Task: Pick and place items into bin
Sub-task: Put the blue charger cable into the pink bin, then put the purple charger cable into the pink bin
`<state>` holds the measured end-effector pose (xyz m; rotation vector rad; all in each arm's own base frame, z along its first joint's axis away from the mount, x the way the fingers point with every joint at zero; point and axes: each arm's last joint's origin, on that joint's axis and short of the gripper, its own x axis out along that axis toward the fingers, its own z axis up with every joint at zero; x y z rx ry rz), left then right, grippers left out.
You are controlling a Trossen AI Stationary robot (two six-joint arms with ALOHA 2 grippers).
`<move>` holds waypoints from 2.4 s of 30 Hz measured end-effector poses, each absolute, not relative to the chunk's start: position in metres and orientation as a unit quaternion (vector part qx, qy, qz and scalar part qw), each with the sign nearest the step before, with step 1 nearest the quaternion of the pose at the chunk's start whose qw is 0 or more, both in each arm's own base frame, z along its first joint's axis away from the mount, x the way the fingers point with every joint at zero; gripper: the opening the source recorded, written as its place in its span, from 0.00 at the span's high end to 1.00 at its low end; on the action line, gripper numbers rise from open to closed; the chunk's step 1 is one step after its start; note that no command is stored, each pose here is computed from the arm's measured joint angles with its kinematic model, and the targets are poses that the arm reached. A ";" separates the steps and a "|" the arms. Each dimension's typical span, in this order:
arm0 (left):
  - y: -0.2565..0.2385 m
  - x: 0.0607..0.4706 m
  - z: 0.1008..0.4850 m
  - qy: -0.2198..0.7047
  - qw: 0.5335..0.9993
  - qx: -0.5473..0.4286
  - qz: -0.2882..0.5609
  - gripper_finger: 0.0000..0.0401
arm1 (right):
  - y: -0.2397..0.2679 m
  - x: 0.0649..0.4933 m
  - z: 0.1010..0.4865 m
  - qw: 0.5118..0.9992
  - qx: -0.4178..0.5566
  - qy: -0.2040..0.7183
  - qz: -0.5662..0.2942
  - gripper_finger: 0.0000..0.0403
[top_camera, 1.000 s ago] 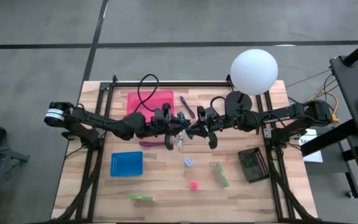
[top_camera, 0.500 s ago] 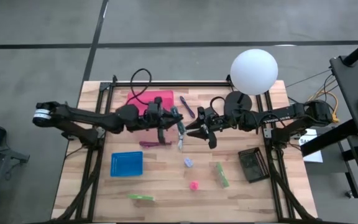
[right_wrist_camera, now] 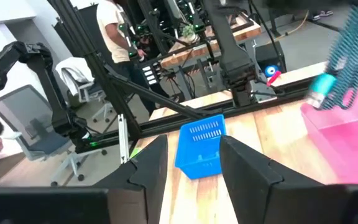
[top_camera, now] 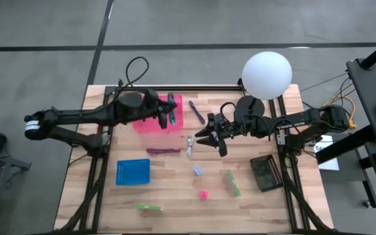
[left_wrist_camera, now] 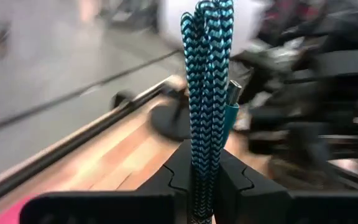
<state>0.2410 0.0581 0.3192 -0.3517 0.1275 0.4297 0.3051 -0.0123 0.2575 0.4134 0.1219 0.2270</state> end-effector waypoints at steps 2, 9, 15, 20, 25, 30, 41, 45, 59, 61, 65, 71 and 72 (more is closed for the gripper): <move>0.067 0.239 0.312 0.090 0.948 -0.190 0.238 0.96 | -0.012 0.305 0.258 0.970 0.205 0.060 0.112 0.67; 0.096 0.231 0.286 0.178 0.904 -0.228 0.315 0.97 | -0.012 0.305 0.257 0.964 0.233 0.064 0.110 0.68; 0.119 0.220 0.265 0.228 0.842 -0.286 0.396 0.98 | -0.012 0.305 0.257 0.964 0.235 0.064 0.110 0.68; 0.132 0.212 0.248 0.269 0.792 -0.325 0.441 0.97 | -0.012 0.305 0.257 0.964 0.235 0.063 0.109 0.70; 0.137 0.204 0.235 0.330 0.756 -0.303 0.477 0.97 | -0.012 0.305 0.257 0.964 0.235 0.063 0.109 0.71; 0.140 0.201 0.231 0.340 0.739 -0.297 0.501 0.97 | -0.012 0.305 0.257 0.964 0.235 0.064 0.109 0.72; 0.139 0.198 0.218 0.376 0.694 -0.299 0.536 0.97 | -0.012 0.305 0.257 0.964 0.235 0.064 0.109 0.73; 0.139 0.198 0.218 0.375 0.695 -0.298 0.536 0.95 | -0.012 0.305 0.257 0.964 0.235 0.064 0.109 0.73; 0.139 0.197 0.221 0.393 0.710 -0.268 0.520 0.73 | -0.012 0.305 0.257 0.964 0.235 0.064 0.109 0.75; 0.139 0.197 0.222 0.394 0.715 -0.261 0.516 0.71 | -0.012 0.305 0.257 0.964 0.235 0.064 0.109 0.74; 0.137 0.195 0.231 0.369 0.728 -0.261 0.515 0.66 | -0.012 0.305 0.257 0.964 0.235 0.064 0.109 0.72; 0.135 0.193 0.270 0.241 0.804 -0.230 0.493 0.66 | -0.013 0.305 0.257 0.965 0.235 0.062 0.099 0.68; 0.134 0.192 0.278 0.214 0.818 -0.220 0.487 0.66 | -0.014 0.305 0.257 0.966 0.235 0.059 0.089 0.68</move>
